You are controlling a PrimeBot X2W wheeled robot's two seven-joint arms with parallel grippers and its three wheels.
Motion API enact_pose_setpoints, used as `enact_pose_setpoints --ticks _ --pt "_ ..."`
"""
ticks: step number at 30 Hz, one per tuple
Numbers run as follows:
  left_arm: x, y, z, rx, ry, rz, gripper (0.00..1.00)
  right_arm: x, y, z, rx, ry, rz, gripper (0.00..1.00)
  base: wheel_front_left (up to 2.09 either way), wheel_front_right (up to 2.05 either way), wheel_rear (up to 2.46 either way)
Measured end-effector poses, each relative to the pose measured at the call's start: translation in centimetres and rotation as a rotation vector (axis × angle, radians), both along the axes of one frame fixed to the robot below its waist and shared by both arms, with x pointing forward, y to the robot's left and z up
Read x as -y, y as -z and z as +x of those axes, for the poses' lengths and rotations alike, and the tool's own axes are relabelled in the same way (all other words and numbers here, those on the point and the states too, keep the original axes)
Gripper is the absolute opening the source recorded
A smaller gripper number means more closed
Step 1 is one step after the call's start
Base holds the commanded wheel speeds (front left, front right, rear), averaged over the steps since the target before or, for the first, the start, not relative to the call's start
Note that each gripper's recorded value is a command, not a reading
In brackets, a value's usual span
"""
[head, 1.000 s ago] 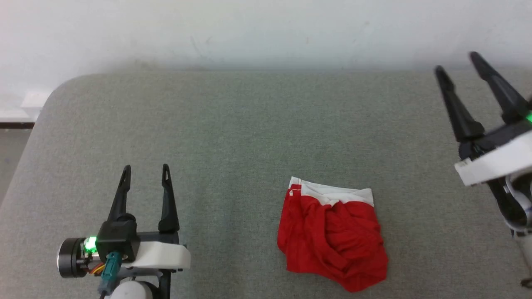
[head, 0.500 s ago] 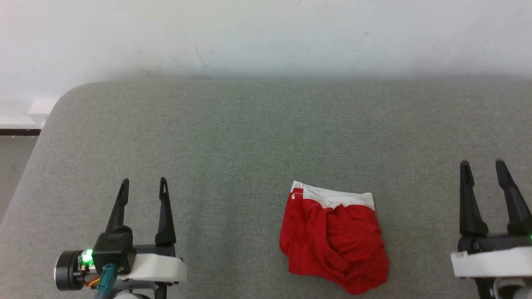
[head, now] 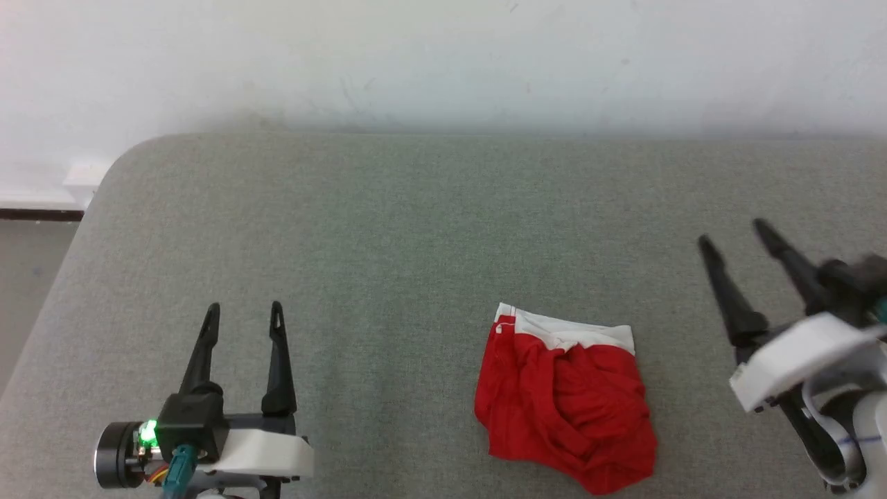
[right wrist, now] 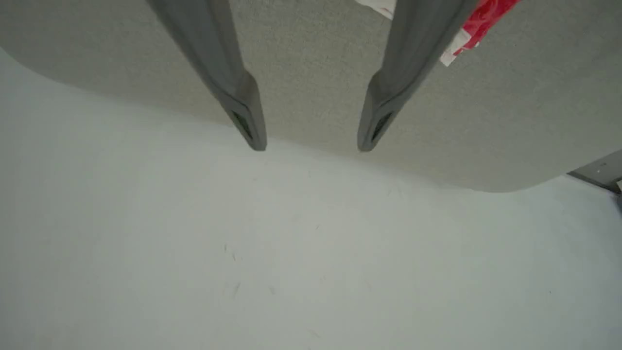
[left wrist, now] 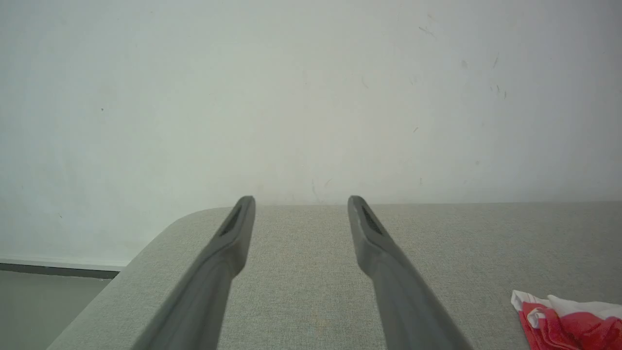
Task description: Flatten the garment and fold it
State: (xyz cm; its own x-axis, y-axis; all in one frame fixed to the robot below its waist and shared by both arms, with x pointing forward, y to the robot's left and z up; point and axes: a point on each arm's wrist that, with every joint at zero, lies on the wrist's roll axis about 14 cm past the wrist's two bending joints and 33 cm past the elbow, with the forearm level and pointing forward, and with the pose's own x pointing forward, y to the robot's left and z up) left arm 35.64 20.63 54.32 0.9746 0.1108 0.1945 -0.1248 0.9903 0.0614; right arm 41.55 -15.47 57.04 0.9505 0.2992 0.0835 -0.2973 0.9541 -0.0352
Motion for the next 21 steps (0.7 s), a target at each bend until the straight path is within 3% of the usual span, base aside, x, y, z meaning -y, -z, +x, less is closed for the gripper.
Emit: enact_pose_setpoints --ticks 5,10,21 --pt "-0.1 0.3 0.0 -0.010 -0.008 -0.009 1.00 -2.0 6.0 0.3 -0.434 -0.126 -0.079 1.00 0.00 0.00 0.00" --pt "-0.5 0.3 0.2 -0.009 -0.026 -0.013 1.00 -2.7 11.8 -2.2 -0.806 -0.222 -0.150 1.00 0.00 0.00 0.00" --pt "-2.3 1.3 1.1 -0.038 -0.088 -0.023 1.00 -5.5 19.5 -4.5 -1.077 -0.310 -0.170 1.00 0.00 0.00 0.00"
